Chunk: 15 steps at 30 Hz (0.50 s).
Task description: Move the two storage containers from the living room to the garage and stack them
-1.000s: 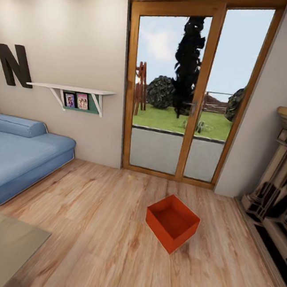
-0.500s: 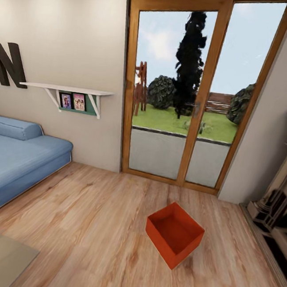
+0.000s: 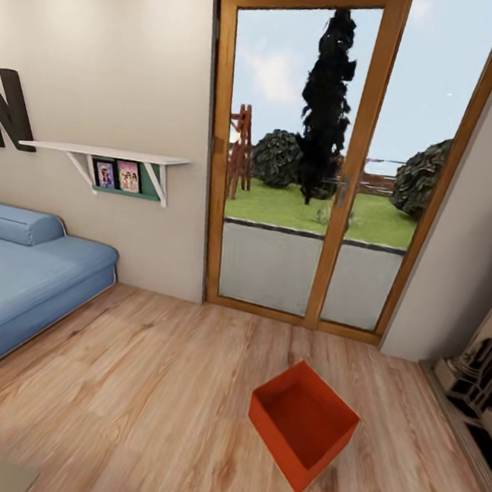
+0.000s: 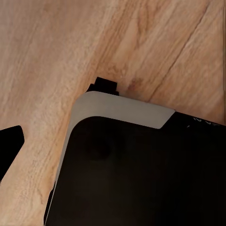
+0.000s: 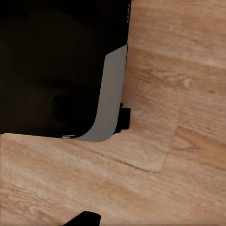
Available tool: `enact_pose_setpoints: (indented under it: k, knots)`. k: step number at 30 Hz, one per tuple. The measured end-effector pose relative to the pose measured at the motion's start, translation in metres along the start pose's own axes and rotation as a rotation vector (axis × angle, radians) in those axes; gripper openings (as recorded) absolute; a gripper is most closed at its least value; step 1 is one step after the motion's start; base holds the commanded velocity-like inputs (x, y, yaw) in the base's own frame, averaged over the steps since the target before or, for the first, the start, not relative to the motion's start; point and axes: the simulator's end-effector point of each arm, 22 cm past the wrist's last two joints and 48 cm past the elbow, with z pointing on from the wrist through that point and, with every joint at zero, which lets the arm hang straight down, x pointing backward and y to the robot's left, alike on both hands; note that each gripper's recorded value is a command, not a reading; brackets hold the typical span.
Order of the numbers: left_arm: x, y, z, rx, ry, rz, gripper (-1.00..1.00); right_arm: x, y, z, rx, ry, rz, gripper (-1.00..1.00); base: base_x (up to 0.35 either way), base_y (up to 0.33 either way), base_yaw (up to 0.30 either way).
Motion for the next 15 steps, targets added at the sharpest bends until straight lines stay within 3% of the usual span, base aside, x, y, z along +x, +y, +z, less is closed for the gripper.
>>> enact_pose_setpoints:
  k: [15]
  knots:
    - [-0.0002,0.0000,0.0000,0.000,0.000,0.000,1.00,0.0000,0.0001,0.0000,0.000,0.000,0.000,1.00,0.325,0.000,0.000]
